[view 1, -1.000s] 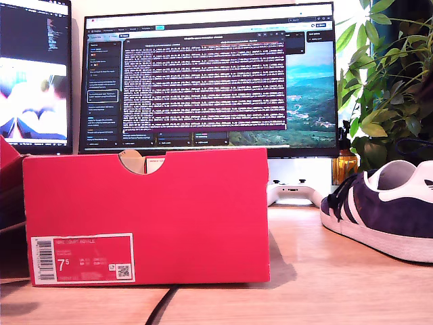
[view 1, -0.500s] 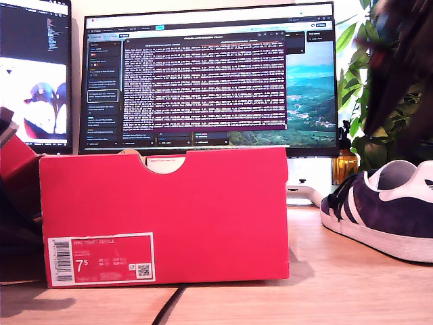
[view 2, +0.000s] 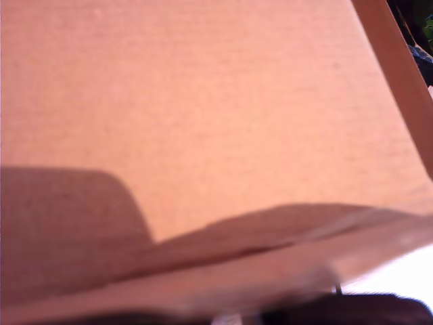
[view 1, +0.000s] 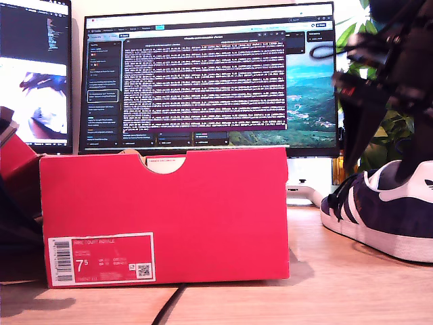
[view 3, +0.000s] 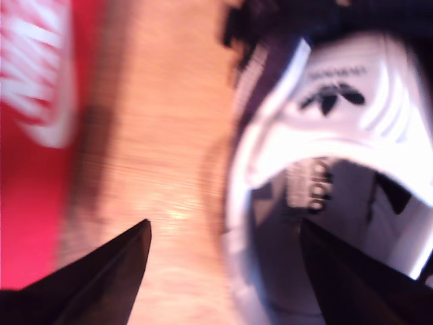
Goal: Pack the blue shoes by picking the first shoe and placing it inside the red shoebox, left side, then picking and rotating the second shoe and placing it in the shoebox
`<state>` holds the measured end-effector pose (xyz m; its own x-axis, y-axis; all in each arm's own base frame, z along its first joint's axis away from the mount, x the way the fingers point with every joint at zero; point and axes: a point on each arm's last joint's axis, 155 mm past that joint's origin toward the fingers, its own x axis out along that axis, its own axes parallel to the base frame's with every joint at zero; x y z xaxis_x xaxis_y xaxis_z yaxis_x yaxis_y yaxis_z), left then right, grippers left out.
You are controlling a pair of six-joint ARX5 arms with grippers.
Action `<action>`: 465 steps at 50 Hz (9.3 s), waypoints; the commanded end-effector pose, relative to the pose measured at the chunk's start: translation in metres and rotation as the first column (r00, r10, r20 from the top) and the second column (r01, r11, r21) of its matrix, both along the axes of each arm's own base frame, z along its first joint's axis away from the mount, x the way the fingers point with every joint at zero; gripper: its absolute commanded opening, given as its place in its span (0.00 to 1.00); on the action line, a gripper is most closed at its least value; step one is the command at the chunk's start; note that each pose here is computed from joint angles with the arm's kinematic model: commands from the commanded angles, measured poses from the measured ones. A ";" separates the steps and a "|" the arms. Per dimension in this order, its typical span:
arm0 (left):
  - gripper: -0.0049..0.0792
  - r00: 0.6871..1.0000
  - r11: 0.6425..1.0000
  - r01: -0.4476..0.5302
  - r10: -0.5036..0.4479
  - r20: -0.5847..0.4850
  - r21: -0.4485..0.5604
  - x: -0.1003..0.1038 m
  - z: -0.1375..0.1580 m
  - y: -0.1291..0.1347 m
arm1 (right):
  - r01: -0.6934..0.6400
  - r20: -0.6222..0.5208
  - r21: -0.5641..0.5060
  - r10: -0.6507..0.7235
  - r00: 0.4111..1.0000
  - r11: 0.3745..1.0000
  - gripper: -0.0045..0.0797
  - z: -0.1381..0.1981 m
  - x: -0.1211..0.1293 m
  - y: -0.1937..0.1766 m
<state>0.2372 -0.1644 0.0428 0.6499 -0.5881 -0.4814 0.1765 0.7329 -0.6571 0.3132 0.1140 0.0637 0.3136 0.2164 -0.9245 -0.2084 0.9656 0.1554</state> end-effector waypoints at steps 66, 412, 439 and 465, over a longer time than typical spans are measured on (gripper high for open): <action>0.04 0.998 1.000 0.006 -0.004 -0.055 0.025 -0.011 -0.017 0.004 | 0.020 0.080 0.114 -0.029 0.996 0.993 0.04 0.064 0.058 0.033; 0.04 0.998 0.999 -0.009 0.012 -0.066 0.041 -0.011 -0.021 0.007 | 0.970 -0.184 -0.241 -0.982 -0.049 -0.003 0.77 -0.015 -0.043 -0.111; 0.04 0.998 0.999 -0.009 0.012 -0.066 0.041 -0.011 -0.021 0.007 | 0.921 -0.218 -0.383 -0.962 -0.167 -0.073 0.04 -0.033 -0.085 -0.111; 0.04 0.998 0.999 -0.009 0.012 -0.066 0.041 -0.011 -0.021 0.007 | 0.782 -0.156 -0.201 -0.807 0.569 0.590 0.04 0.016 0.001 -0.117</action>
